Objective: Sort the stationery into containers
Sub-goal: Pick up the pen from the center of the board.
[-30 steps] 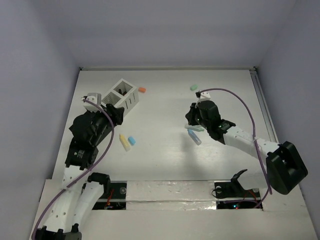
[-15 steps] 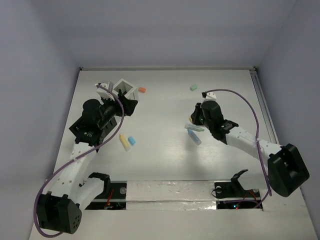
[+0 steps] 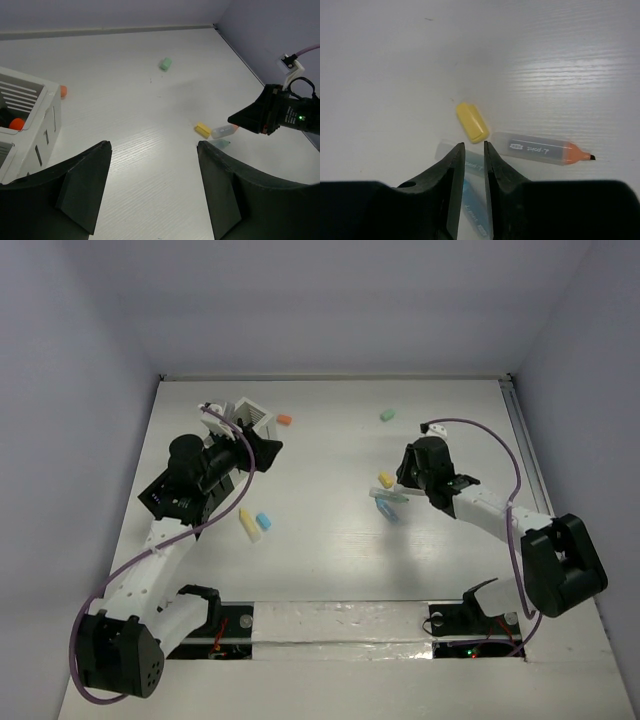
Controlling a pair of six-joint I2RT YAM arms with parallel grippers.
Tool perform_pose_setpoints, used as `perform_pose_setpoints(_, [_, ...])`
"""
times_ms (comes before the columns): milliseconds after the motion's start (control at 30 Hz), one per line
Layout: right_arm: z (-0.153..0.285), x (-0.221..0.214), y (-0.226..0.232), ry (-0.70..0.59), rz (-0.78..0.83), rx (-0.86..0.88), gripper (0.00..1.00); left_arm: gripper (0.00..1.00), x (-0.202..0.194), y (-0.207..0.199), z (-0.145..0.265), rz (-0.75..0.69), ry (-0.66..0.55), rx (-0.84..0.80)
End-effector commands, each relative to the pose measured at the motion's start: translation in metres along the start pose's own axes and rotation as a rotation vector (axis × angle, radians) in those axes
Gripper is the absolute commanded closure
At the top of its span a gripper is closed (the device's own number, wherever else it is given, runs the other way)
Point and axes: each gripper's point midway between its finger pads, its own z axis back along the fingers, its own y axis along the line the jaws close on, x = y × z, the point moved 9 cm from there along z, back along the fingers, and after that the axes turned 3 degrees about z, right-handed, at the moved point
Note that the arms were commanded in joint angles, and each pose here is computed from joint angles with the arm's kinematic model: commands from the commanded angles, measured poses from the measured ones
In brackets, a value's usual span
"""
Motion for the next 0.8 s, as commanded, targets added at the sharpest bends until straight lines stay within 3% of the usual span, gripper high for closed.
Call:
perform_pose_setpoints(0, [-0.011,0.015,-0.011,-0.024,-0.068,-0.042,0.7,0.33,0.021,-0.013,-0.003,-0.053,-0.064,-0.081])
perform_pose_setpoints(33, [-0.013,0.015,-0.015,-0.015,-0.088,-0.05,0.65,0.33,0.021,-0.013,-0.004,-0.053,-0.061,-0.087])
perform_pose_setpoints(300, [-0.015,0.021,-0.025,0.011,-0.157,-0.02,0.54,0.32,0.02,-0.017,-0.004,-0.058,-0.048,-0.116])
perform_pose_setpoints(433, [-0.004,0.025,-0.028,0.009,-0.136,-0.041,0.42,0.31,0.018,-0.022,-0.005,-0.056,-0.038,-0.127])
perform_pose_setpoints(767, [0.008,0.0,-0.035,0.121,-0.168,-0.076,0.38,0.3,0.017,-0.029,-0.005,-0.052,-0.017,-0.138])
